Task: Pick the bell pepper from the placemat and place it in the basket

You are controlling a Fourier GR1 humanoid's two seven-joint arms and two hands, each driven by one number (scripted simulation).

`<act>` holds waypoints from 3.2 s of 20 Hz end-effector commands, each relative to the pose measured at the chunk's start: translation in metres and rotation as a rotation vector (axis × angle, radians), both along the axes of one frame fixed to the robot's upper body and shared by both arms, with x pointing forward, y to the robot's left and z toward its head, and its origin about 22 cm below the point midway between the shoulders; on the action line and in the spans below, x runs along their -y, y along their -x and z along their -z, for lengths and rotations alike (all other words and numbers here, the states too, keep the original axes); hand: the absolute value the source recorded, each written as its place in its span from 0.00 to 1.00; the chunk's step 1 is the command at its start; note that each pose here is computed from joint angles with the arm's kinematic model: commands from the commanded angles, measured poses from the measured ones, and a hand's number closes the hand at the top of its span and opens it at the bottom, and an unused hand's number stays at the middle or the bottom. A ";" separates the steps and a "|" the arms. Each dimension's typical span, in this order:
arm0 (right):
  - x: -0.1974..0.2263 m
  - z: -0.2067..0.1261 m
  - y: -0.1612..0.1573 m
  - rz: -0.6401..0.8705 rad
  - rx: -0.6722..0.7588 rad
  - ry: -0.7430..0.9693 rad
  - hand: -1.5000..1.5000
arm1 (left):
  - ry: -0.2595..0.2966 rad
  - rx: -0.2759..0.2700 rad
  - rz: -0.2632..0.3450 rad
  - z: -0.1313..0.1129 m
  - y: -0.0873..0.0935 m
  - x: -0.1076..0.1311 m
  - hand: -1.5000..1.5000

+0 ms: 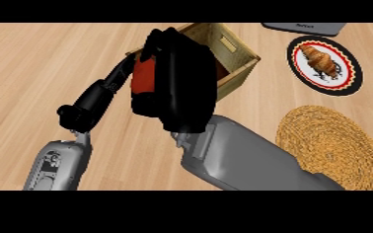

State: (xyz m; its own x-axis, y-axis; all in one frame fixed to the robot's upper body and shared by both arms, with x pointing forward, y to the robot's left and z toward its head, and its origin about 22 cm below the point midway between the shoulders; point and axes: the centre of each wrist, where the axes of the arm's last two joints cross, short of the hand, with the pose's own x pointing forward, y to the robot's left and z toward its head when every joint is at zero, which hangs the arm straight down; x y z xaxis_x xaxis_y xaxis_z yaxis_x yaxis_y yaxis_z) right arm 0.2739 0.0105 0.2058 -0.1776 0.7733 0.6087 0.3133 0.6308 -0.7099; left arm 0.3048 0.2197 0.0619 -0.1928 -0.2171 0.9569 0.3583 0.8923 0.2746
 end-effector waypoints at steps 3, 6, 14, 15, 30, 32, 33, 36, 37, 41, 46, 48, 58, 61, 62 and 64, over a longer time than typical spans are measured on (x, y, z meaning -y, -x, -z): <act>-0.024 -0.036 0.002 0.156 -0.005 -0.114 1.00 | 0.002 -0.008 -0.034 0.005 -0.001 -0.001 0.50; -0.032 -0.049 -0.008 0.220 -0.019 -0.076 1.00 | -0.009 -0.016 -0.028 0.006 -0.001 -0.003 0.50; -0.044 -0.086 -0.034 0.349 0.032 -0.100 1.00 | -0.010 0.018 -0.049 -0.005 -0.004 -0.013 0.50; -0.044 -0.086 -0.038 0.367 0.039 -0.099 1.00 | -0.013 0.011 -0.055 -0.004 -0.004 -0.011 0.50; -0.037 -0.133 -0.084 0.577 0.105 -0.192 1.00 | 0.004 0.009 -0.115 0.008 -0.001 -0.027 0.50; -0.029 -0.122 -0.095 0.592 0.063 -0.206 1.00 | -0.001 0.010 -0.115 0.008 0.009 -0.030 0.50; -0.030 -0.113 -0.097 0.595 0.051 -0.208 1.00 | 0.010 0.022 -0.111 0.004 0.003 -0.017 0.50; -0.028 -0.101 -0.105 0.597 0.029 -0.202 1.00 | -0.002 0.016 -0.105 0.005 0.003 -0.021 0.50; -0.025 -0.094 -0.108 0.616 0.019 -0.195 1.00 | 0.007 0.023 -0.100 0.013 0.010 -0.033 0.50; -0.021 -0.072 -0.112 0.611 0.051 -0.200 1.00 | 0.020 0.009 -0.129 0.012 0.012 -0.030 0.50; -0.019 -0.049 -0.114 0.620 0.118 -0.150 1.00 | 0.003 0.000 -0.145 0.007 0.017 -0.035 0.50; -0.021 -0.051 -0.114 0.620 0.121 -0.143 1.00 | 0.006 -0.001 -0.134 0.008 0.014 -0.029 0.50; -0.003 -0.038 -0.119 0.636 0.211 -0.206 0.00 | -0.001 0.004 -0.147 -0.006 0.017 -0.025 0.50; -0.003 -0.049 -0.124 0.610 0.245 -0.209 0.00 | 0.006 0.000 -0.149 0.012 0.014 -0.028 0.50; 0.003 -0.043 -0.120 0.593 0.247 -0.223 0.00 | 0.012 -0.001 -0.167 -0.011 0.010 -0.043 0.50; -0.002 -0.050 -0.121 0.580 0.265 -0.260 0.00 | 0.002 0.010 -0.146 -0.015 0.013 -0.038 0.50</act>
State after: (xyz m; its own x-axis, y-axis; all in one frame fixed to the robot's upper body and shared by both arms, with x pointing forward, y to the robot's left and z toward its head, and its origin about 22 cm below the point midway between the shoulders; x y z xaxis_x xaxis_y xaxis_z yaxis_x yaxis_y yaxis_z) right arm 0.3990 0.0039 0.2448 0.0275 0.7588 0.6507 0.7781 0.3924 -0.4905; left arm 0.2907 0.2569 0.0666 -0.1748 -0.2436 0.9540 0.2088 0.9377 0.2777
